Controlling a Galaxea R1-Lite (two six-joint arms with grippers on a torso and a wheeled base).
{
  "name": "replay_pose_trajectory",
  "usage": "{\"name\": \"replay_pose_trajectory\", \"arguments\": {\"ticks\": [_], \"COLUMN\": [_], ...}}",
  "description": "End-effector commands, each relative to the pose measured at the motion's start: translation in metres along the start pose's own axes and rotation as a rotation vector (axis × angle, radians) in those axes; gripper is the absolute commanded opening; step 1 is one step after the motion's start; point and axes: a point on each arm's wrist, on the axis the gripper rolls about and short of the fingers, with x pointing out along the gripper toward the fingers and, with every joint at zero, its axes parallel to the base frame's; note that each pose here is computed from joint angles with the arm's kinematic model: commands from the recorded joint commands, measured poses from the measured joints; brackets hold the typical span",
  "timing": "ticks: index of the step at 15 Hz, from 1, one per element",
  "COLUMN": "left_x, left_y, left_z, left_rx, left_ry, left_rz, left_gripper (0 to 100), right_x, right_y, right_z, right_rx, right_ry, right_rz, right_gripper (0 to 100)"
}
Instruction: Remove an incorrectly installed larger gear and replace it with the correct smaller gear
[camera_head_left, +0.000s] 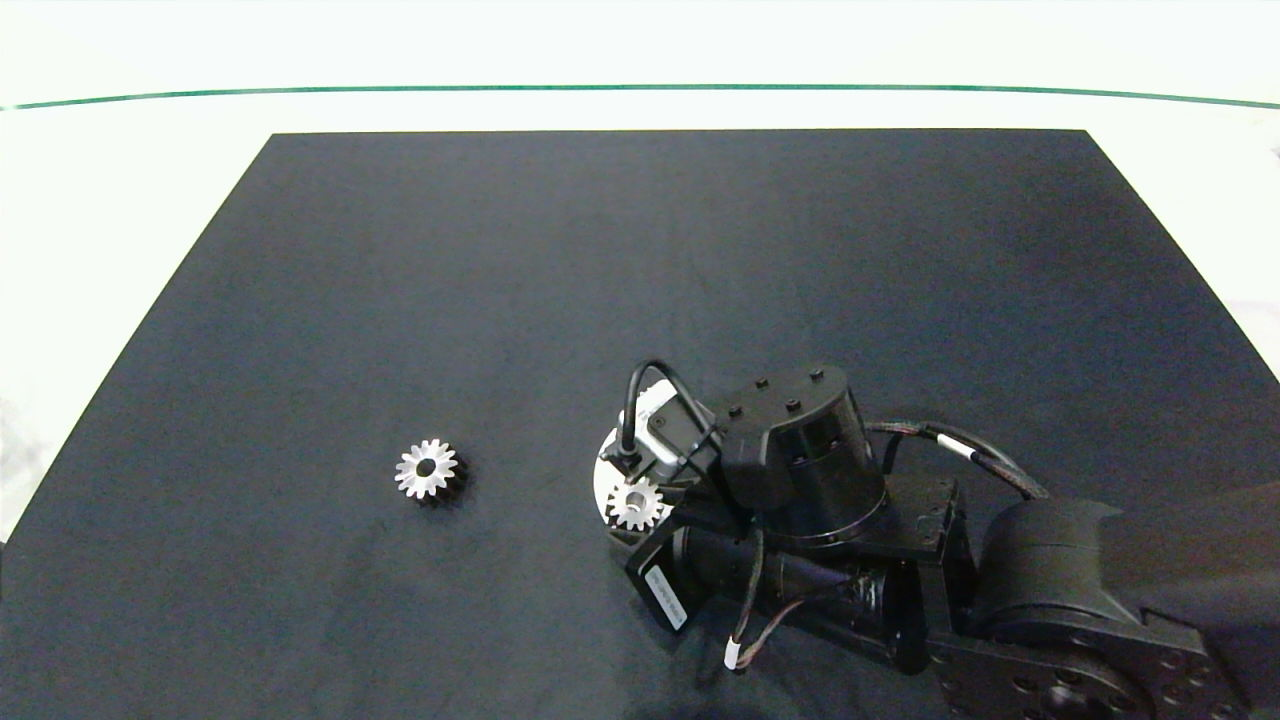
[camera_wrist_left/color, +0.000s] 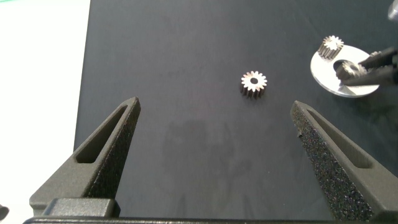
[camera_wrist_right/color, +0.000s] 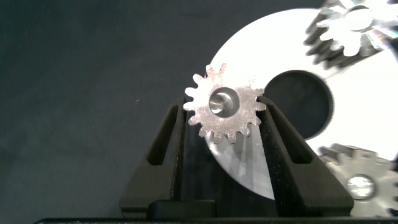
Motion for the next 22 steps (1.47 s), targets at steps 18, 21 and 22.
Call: {"name": "replay_pose_trajectory", "arguments": {"ticks": [18, 21, 22], "left_x": [-0.008, -0.009, -0.009], "left_y": [0.002, 0.001, 0.002], "left_z": [-0.006, -0.006, -0.005], "left_rx": [0.003, 0.002, 0.0], "left_ry": [0.006, 0.005, 0.003], "left_rz": [0.011, 0.013, 0.013], "left_gripper": [100, 100, 100], "right_x": [0.003, -0.004, -0.01], "right_y": [0.002, 0.001, 0.0], "right_z": [0.0, 0.006, 0.009], "right_rx": [-0.025, -0.021, -0.017], "right_ry": [0.033, 0.01, -0.004], "right_rz": [-0.058, -0.057, -0.058], "right_gripper": [100, 100, 100]}}
